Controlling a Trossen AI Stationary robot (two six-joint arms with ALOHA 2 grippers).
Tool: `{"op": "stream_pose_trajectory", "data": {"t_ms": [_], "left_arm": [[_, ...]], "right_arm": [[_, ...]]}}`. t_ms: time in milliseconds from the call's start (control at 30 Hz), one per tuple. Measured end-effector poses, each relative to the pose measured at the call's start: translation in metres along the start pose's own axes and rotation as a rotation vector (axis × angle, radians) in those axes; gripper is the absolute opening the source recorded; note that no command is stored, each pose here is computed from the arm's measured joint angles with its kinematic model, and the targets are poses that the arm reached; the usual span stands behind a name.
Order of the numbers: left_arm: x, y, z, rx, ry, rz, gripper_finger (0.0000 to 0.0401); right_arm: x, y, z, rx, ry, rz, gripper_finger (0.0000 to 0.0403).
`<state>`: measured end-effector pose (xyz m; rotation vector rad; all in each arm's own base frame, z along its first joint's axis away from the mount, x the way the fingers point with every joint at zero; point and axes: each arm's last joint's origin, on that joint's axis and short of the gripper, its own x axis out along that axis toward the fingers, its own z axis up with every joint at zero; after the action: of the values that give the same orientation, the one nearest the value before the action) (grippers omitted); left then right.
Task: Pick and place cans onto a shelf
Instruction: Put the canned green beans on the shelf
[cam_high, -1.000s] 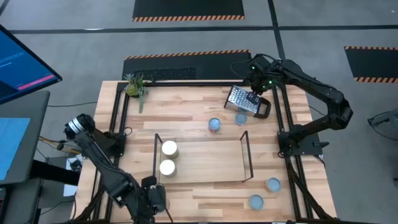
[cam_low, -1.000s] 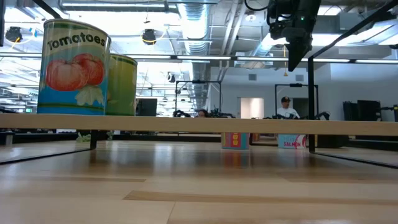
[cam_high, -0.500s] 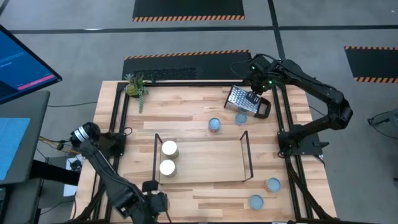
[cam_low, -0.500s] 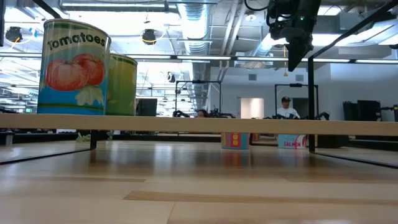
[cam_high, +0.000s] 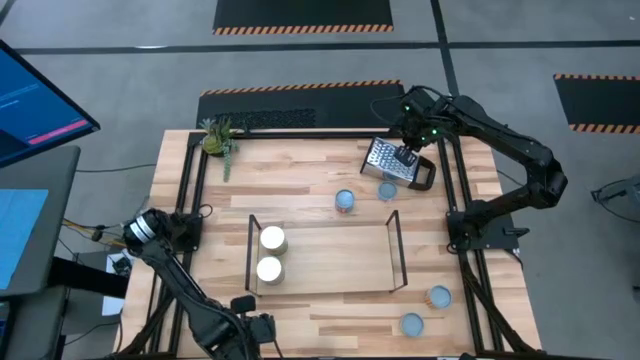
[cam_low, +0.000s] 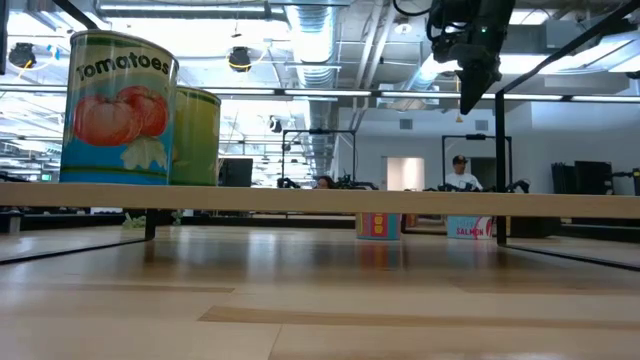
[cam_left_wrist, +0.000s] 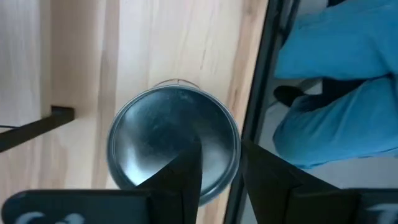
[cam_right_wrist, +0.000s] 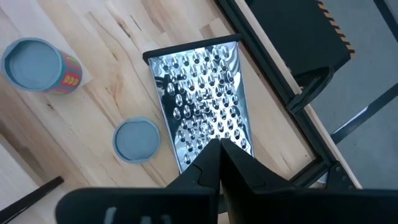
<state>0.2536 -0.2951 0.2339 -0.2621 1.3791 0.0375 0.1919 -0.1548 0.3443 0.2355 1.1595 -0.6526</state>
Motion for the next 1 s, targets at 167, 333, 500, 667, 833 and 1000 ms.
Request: {"op": "stream_pose_trajectory", "data": {"t_ms": [167,333,500,667,833,1000], "left_arm": [[0.003,-0.002,0.001,-0.039,-0.001,-0.008,0.0105],[0.001,-0.003,0.002,-0.056,0.0,-0.013,0.0105],[0.002,-0.005,0.003,-0.033,-0.011,-0.017,0.0105],[0.013,-0.006,0.003,-0.013,0.008,0.012,0.0105],[0.017,-0.005,0.005,-0.019,0.01,0.034,0.0104],[0.017,-0.003,0.007,-0.023,-0.012,0.051,0.007]], "right_arm": [[0.0,0.0,0.0,0.0,-0.004,-0.001,0.0033],[0.0,0.0,0.002,0.002,-0.02,-0.002,0.0033],[0.0,0.0,0.002,0.003,-0.02,-0.002,0.0033],[0.0,0.0,0.002,0.003,-0.021,-0.002,0.0033],[0.0,0.0,0.002,0.003,-0.024,-0.002,0.0033],[0.0,0.0,0.002,0.003,-0.023,-0.002,0.0033]]}}
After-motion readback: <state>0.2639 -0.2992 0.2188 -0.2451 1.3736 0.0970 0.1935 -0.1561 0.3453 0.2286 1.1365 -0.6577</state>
